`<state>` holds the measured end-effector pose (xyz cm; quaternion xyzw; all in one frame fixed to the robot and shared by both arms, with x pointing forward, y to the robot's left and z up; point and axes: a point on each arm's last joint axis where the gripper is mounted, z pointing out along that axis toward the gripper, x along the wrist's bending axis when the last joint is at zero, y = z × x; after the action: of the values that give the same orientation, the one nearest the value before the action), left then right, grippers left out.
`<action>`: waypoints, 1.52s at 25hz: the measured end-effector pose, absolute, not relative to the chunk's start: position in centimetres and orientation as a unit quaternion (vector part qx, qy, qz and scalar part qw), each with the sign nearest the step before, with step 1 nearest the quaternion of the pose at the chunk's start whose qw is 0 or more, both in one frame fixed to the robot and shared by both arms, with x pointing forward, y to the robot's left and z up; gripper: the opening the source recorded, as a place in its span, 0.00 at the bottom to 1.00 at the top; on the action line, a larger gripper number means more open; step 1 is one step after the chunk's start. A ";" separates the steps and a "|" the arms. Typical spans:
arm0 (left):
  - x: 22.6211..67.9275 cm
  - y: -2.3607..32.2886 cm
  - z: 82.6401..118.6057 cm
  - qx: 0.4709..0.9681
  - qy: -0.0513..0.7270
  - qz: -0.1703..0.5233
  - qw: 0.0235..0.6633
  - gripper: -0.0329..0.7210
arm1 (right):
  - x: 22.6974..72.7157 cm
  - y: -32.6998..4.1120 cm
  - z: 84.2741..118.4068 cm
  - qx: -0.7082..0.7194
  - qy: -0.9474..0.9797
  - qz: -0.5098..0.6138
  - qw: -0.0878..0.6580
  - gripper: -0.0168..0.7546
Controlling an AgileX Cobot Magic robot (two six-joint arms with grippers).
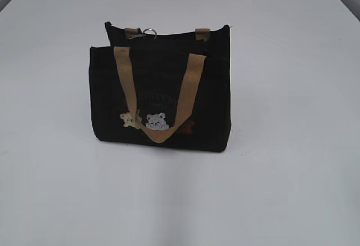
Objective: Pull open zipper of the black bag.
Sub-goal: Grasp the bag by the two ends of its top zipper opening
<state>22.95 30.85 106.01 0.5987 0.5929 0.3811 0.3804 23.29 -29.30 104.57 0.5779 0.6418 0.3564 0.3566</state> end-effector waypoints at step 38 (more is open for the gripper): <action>50.8 20.7 100.7 0.751 0.473 0.281 0.365 0.40 | 23.3 -29.3 104.6 0.578 0.642 0.357 0.357 0.47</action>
<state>50.81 20.68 100.70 0.7511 0.4726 0.2811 0.3652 23.29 -29.29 104.58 0.5777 0.6416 0.3570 0.3567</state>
